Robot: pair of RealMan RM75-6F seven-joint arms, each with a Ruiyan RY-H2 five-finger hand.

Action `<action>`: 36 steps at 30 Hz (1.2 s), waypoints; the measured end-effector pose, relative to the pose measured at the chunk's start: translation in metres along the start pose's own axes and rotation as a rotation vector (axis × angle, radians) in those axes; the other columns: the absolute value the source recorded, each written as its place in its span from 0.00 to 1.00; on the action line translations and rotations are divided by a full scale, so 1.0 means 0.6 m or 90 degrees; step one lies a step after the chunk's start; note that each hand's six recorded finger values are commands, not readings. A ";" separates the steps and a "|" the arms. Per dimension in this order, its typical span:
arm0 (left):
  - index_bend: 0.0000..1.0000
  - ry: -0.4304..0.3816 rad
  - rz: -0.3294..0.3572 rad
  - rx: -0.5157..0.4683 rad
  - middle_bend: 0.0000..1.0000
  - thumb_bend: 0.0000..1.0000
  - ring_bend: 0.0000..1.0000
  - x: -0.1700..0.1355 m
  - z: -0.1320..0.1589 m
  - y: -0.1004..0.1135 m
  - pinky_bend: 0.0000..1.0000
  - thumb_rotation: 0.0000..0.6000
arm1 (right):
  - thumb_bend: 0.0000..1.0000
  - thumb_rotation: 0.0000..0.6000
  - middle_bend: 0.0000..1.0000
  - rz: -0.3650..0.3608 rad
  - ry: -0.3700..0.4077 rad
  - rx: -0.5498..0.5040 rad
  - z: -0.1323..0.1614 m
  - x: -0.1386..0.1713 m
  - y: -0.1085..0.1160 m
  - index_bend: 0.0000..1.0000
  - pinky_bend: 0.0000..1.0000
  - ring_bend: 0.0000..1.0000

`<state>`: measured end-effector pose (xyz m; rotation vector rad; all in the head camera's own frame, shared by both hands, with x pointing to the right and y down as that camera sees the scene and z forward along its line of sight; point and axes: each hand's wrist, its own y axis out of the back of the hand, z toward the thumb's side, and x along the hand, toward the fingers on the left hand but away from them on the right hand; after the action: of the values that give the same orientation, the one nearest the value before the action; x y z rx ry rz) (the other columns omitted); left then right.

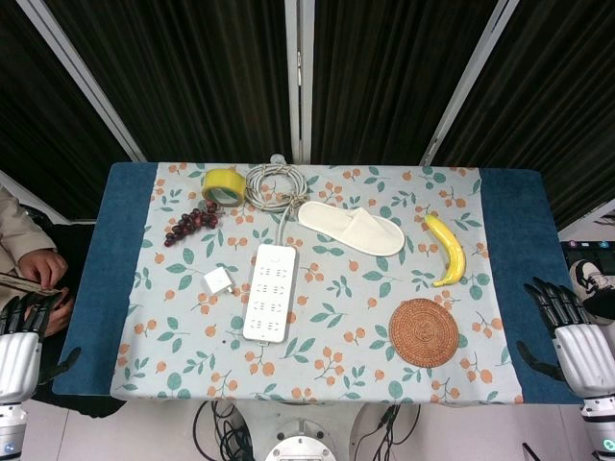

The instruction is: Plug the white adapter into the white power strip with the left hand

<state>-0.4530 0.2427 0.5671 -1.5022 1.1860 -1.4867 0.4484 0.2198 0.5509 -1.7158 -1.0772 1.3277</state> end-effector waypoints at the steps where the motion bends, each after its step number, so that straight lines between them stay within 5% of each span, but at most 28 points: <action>1: 0.13 0.001 -0.001 -0.001 0.15 0.18 0.03 0.001 -0.001 -0.001 0.00 1.00 | 0.25 1.00 0.01 -0.001 0.001 0.000 0.003 -0.003 0.000 0.00 0.00 0.00; 10: 0.14 -0.024 -0.008 0.004 0.15 0.18 0.03 0.016 0.011 -0.004 0.00 1.00 | 0.25 1.00 0.01 -0.010 0.004 0.003 0.010 -0.014 0.006 0.00 0.00 0.00; 19: 0.21 -0.187 -0.043 0.002 0.21 0.27 0.03 0.105 0.119 -0.009 0.00 1.00 | 0.25 1.00 0.01 -0.012 0.016 0.002 0.020 -0.022 0.010 0.00 0.00 0.00; 28: 0.29 -0.362 -0.184 0.003 0.28 0.35 0.03 0.205 0.275 -0.069 0.00 1.00 | 0.25 1.00 0.01 -0.012 0.006 0.003 0.017 -0.018 0.012 0.00 0.00 0.00; 36: 0.20 -0.406 -0.306 0.004 0.27 0.34 0.03 0.262 0.380 -0.145 0.00 1.00 | 0.25 1.00 0.01 -0.016 -0.007 0.001 0.007 -0.015 0.014 0.00 0.00 0.00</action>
<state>-0.2288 0.0978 0.6810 -2.1387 0.4575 -1.1295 0.4445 0.2085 0.5459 -1.6901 -1.1008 1.3235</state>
